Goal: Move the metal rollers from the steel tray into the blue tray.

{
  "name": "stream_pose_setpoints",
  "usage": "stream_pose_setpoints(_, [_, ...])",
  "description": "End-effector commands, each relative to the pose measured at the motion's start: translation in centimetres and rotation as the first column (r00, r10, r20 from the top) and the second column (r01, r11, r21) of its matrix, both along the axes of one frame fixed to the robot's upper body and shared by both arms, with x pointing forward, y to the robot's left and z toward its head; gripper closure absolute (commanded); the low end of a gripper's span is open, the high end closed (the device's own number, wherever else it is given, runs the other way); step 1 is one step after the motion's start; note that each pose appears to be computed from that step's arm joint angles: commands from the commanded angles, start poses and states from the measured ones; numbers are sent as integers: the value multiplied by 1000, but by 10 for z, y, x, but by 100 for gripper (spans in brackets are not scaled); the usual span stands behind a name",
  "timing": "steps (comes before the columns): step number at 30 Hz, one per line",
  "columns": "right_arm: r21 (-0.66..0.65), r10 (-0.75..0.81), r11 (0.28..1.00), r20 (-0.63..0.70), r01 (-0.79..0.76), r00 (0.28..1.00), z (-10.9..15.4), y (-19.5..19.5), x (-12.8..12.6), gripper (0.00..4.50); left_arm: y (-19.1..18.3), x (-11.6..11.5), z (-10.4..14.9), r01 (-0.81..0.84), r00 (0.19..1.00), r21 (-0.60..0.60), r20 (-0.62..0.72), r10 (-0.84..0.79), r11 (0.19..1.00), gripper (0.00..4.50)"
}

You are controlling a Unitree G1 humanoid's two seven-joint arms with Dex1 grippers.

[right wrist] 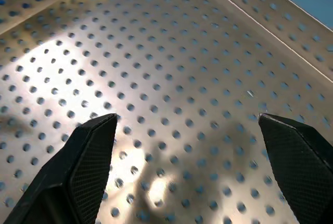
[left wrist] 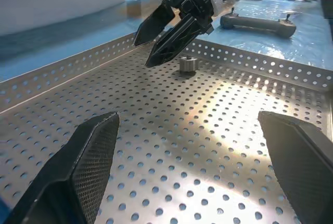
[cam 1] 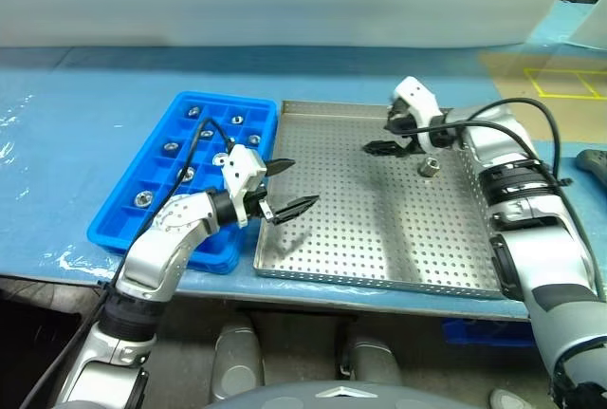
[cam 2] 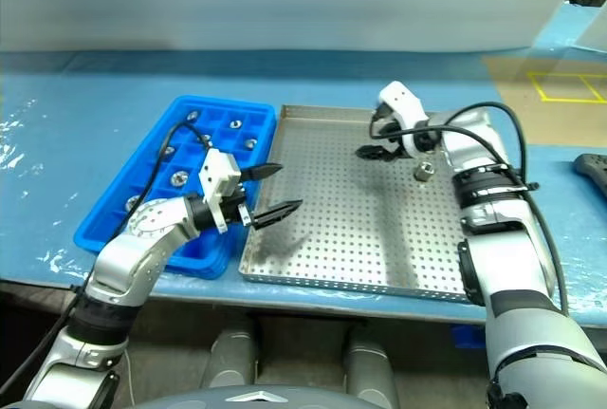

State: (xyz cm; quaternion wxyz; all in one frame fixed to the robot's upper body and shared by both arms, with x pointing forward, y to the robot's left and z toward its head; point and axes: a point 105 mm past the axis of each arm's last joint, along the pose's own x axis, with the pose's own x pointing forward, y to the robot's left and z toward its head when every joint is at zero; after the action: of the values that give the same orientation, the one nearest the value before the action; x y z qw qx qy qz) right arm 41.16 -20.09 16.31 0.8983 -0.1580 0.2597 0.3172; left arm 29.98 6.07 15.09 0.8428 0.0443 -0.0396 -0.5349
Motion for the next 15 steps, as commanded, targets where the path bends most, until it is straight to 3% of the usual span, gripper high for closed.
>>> stream_pose_setpoints(1, [57, -88, 995, 50, 85, 995, 14, -19, 1, 6, -5, 0, 8, 37, 998, -9, 49, -37, 999, 0])
stream_pose_setpoints(8, [125, -228, 967, 18, 224, 974, 0, -42, 5, 6, -9, 6, 10, 35, 997, -14, 63, -34, 999, 0])
stream_pose_setpoints(15, [162, -267, 947, -76, 276, 961, -27, -46, 2, 6, -17, 7, 11, 40, 997, -9, 69, -39, 999, 0])
